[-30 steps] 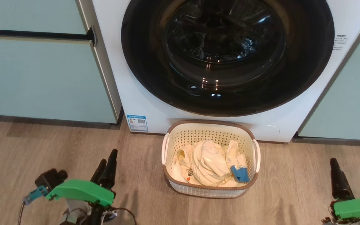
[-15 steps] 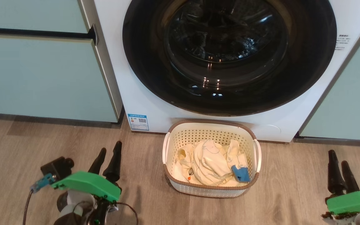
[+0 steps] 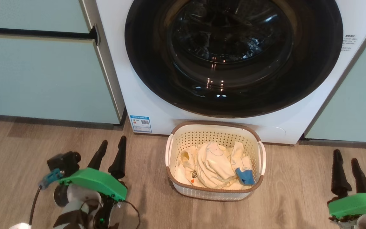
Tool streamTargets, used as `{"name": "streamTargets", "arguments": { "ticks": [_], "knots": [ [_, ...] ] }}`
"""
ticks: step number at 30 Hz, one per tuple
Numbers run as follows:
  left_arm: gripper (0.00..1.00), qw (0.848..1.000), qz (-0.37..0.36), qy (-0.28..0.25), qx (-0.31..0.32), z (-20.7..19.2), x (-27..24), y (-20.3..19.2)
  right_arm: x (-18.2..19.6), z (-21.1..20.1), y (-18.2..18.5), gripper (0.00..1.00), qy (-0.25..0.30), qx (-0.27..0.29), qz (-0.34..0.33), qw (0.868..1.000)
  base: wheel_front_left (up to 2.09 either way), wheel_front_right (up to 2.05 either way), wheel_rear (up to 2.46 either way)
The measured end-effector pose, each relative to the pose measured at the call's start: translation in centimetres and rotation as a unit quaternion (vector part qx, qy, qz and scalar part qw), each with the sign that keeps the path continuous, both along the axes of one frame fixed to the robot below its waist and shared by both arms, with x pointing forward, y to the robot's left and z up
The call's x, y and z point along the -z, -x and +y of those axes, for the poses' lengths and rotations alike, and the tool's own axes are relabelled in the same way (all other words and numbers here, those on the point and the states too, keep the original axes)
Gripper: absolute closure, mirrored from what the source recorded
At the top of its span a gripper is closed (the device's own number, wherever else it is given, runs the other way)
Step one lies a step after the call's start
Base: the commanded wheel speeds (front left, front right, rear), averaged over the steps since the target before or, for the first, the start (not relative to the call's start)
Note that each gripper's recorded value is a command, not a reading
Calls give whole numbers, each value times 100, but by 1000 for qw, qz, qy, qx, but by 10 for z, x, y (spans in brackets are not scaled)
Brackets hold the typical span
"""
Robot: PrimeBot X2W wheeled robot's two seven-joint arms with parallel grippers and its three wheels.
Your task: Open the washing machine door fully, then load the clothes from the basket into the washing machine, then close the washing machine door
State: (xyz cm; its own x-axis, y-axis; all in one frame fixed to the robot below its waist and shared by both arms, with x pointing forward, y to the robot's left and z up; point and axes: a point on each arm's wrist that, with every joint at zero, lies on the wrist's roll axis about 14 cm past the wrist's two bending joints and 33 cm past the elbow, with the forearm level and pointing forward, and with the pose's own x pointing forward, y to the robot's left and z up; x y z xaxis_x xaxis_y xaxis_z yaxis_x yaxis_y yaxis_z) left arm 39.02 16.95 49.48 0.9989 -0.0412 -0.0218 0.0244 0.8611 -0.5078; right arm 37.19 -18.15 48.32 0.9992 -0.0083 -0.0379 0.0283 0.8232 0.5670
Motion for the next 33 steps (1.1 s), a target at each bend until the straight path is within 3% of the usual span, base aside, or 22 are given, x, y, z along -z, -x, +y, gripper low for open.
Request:
{"name": "streamTargets", "arguments": {
  "ticks": [15, 33],
  "knots": [
    [0, 995, -31, -94, 0, 0, -14, -8, -18, 3, -5, 0, 95, -11, -37, 995, 0, 0, 0],
    [0, 979, -66, -192, 3, -1, -27, -16, -29, 7, -6, 0, 194, -21, -66, 978, 0, 0, 0]
  ]
}}
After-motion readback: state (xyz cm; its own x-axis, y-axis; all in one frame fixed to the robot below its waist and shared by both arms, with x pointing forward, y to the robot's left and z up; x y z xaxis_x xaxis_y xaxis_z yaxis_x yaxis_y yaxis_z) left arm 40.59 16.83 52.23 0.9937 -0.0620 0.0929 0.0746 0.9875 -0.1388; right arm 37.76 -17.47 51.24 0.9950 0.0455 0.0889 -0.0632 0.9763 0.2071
